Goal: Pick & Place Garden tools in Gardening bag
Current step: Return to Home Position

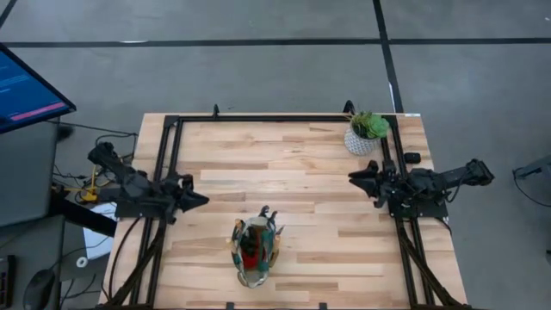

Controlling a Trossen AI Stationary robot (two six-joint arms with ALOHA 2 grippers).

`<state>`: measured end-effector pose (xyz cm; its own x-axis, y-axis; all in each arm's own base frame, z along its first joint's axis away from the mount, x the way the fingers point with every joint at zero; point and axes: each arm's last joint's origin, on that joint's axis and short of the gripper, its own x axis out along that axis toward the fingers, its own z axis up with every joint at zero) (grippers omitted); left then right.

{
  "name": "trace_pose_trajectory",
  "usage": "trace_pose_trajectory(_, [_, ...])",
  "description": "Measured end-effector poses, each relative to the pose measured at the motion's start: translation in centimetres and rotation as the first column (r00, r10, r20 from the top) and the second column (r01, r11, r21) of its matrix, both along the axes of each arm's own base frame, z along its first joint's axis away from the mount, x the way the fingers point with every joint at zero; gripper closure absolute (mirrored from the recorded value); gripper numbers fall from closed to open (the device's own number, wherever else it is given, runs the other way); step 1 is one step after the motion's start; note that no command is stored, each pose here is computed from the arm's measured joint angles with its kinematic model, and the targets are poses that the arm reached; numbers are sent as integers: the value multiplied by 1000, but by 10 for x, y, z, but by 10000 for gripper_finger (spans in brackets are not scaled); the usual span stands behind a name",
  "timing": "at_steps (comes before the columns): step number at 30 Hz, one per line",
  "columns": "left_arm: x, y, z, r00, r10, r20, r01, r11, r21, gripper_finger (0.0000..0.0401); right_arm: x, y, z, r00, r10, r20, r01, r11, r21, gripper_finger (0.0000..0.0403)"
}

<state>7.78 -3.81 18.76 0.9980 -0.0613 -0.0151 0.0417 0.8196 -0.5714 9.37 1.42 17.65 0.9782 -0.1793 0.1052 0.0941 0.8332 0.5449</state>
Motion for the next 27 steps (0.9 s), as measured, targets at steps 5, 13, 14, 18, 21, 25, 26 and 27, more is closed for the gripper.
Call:
trace_pose_trajectory(5, [4,-3,-12,1000,-2,5,2,1000,29,399,0,1,-2,999,28,-19,-28,999,-34,295])
trace_pose_trajectory(13, [5,-2,-13,998,55,11,-55,998,32,399,1,1,-4,998,20,-53,-24,998,-65,326])
trace_pose_trajectory(14, [5,-2,-13,998,55,11,-55,998,32,399,1,1,-4,998,19,-52,-23,997,-68,326])
trace_pose_trajectory(18, [5,-2,-14,999,54,9,-54,998,31,399,1,1,-4,998,18,-53,-22,997,-69,327])
trace_pose_trajectory(21, [5,-2,-14,999,53,9,-54,998,31,399,1,1,-5,998,17,-53,-21,997,-69,327])
trace_pose_trajectory(25, [5,-2,-14,999,53,10,-54,998,30,399,1,1,-5,998,17,-54,-21,997,-69,327])
trace_pose_trajectory(26, [5,-2,-14,999,53,11,-54,998,30,399,1,1,-5,998,17,-54,-21,997,-69,327])
trace_pose_trajectory(27, [5,-2,-14,999,53,12,-54,998,29,399,1,1,-5,998,17,-54,-21,997,-69,327])
